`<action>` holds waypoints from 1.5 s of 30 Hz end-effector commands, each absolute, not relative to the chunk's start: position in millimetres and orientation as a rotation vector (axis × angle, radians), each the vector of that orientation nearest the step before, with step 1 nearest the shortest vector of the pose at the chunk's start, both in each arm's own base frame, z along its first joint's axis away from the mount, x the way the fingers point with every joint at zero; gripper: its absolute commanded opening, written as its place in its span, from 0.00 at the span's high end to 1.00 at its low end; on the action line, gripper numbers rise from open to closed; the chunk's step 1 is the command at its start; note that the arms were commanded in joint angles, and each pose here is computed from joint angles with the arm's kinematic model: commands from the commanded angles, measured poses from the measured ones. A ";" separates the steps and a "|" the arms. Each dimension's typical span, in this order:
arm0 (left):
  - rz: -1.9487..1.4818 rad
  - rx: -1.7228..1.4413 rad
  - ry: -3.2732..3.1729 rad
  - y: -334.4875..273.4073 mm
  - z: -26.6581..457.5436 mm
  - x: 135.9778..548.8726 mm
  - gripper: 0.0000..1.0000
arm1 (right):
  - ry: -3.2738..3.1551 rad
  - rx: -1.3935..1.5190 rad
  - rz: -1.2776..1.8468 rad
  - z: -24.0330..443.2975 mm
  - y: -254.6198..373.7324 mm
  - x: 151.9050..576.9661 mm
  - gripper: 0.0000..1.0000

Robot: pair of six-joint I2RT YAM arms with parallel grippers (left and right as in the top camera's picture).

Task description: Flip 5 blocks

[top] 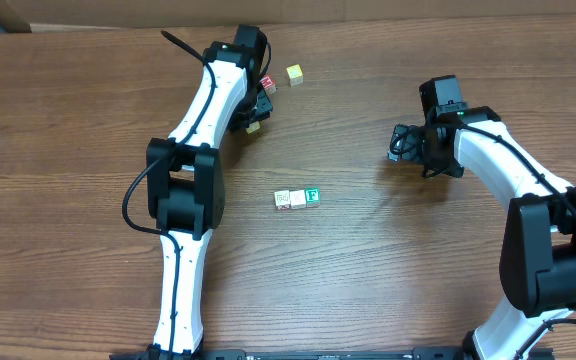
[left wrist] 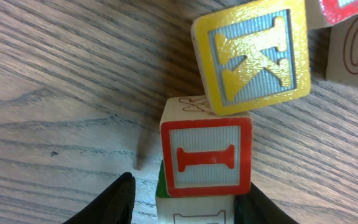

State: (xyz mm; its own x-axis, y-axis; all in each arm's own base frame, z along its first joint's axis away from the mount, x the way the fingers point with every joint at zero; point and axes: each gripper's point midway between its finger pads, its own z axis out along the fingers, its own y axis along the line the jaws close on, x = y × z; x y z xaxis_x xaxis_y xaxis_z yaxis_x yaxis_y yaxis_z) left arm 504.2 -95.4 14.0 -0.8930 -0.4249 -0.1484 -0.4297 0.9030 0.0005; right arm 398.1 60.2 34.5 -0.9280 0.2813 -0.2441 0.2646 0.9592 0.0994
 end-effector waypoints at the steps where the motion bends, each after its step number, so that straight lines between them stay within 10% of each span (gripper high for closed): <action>1: -0.028 -0.689 2.922 -98.2 18.0 508.3 0.58 | 2.803 0.398 0.098 50.8 58.9 406.1 0.00; 45: -0.047 -0.566 2.966 -97.4 31.4 505.3 0.68 | 2.803 0.398 0.098 50.8 58.9 406.1 0.00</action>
